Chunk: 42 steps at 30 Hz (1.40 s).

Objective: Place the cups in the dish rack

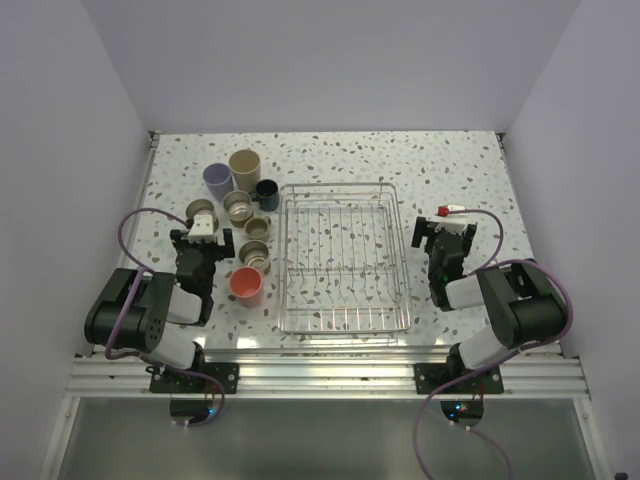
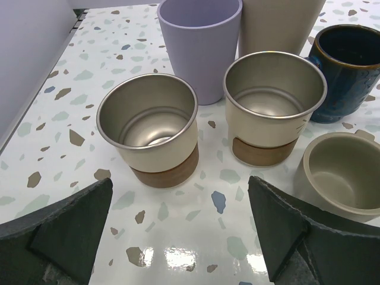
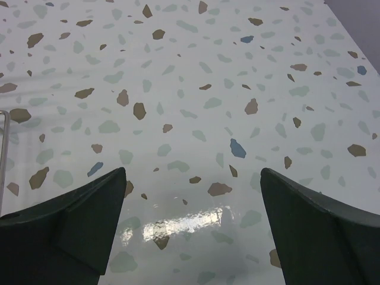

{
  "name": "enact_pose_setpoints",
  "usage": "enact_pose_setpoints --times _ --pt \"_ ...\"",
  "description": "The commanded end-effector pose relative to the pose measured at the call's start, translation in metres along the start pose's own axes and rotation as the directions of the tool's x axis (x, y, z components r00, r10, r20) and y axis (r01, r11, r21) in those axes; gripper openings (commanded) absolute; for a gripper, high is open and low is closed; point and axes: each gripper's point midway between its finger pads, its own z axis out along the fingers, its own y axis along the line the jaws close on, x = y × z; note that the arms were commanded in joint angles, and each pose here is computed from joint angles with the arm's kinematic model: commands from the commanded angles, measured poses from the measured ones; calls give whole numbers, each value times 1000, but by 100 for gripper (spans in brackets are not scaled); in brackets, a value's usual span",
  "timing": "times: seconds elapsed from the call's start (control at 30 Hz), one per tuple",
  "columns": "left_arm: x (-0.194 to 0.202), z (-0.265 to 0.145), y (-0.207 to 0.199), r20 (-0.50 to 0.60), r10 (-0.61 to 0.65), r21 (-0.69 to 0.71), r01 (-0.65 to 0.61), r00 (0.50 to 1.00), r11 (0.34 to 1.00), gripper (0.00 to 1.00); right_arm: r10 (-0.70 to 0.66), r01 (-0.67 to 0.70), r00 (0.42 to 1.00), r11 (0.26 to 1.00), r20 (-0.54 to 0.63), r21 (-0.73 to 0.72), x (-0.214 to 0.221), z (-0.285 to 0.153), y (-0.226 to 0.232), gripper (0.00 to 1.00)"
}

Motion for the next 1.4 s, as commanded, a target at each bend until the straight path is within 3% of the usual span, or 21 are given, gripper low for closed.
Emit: enact_pose_setpoints --times 0.0,0.73,0.77,0.9,1.0,1.07,1.1,1.23,1.37 --pt "-35 6 3 130 -8 -11 10 991 1000 100 19 -19 998 1000 64 0 -22 4 3 99" --pt "-35 6 3 129 -8 -11 10 992 1000 100 36 -37 997 999 64 5 -38 9 0 98" --pt "-34 6 3 127 -9 -11 11 992 1000 100 14 -14 1000 1000 16 6 -35 5 -1 99" --pt "-35 6 3 129 -8 -11 10 992 1000 100 24 -24 999 1000 34 -4 -74 5 2 98" --pt "-35 6 3 129 -8 -11 10 992 1000 100 104 -96 992 990 68 -103 -120 -8 17 99" --pt "-35 6 3 129 -8 -11 10 992 1000 100 139 -138 990 973 -8 -186 -126 -22 34 99" --pt "-35 6 3 130 -7 -11 8 991 1000 100 164 -153 986 961 32 -230 -158 -31 40 99" --pt "-34 6 3 127 -8 -11 9 992 1000 100 274 -285 958 894 -81 -345 -189 -67 63 99" --pt "-35 6 3 129 -8 -11 9 992 1000 100 313 -332 942 813 -121 -478 -252 -112 83 99"
